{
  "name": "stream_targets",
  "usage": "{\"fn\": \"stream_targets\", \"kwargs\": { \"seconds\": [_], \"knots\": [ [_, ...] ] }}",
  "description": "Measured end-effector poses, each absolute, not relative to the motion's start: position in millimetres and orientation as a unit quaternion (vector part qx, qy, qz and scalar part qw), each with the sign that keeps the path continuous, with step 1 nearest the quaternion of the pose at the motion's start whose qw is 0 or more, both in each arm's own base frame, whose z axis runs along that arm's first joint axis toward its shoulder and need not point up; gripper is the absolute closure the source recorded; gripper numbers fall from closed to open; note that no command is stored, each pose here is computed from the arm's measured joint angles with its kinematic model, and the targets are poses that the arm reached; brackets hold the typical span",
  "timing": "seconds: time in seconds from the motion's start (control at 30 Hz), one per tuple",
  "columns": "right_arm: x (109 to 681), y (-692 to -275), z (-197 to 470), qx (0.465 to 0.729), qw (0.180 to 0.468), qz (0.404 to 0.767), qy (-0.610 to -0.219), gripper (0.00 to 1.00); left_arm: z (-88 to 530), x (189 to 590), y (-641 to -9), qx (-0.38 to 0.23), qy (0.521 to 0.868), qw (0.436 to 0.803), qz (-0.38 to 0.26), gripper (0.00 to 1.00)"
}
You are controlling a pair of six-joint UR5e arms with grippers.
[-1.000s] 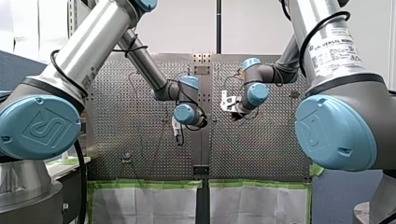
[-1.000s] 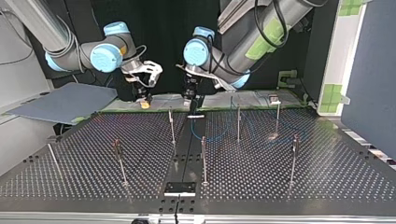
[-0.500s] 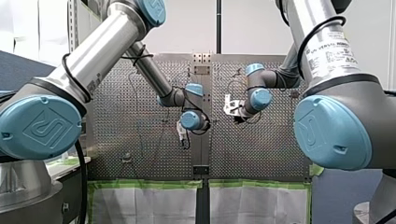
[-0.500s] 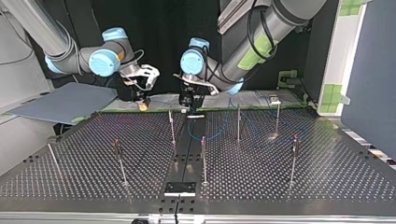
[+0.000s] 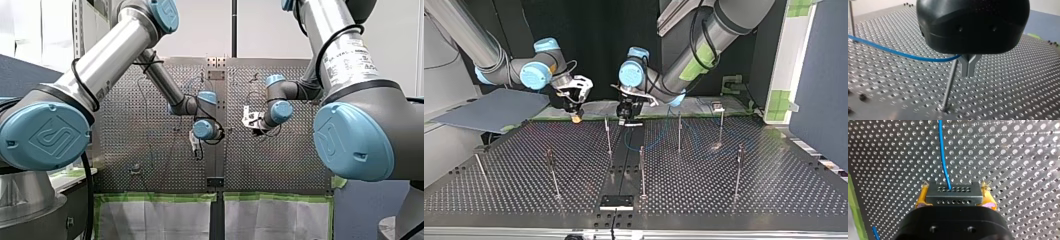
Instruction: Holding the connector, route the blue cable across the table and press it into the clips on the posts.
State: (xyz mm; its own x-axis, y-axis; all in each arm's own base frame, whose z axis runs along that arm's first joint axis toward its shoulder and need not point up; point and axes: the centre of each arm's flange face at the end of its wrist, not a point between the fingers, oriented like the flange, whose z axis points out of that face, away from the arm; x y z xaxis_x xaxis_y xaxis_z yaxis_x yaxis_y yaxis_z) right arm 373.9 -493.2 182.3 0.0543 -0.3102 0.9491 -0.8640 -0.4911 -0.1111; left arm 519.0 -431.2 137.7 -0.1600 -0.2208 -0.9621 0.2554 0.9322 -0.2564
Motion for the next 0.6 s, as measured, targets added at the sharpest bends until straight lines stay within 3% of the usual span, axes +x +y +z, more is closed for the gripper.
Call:
{"fn": "stream_targets", "kwargs": {
  "seconds": [0.6],
  "knots": [
    [359.6,-536.4,208.2,0.651,0.281,0.554,-0.436,1.0,166.9,572.5,-428.5,-0.004,0.723,0.671,-0.164,1.0]
  ]
}}
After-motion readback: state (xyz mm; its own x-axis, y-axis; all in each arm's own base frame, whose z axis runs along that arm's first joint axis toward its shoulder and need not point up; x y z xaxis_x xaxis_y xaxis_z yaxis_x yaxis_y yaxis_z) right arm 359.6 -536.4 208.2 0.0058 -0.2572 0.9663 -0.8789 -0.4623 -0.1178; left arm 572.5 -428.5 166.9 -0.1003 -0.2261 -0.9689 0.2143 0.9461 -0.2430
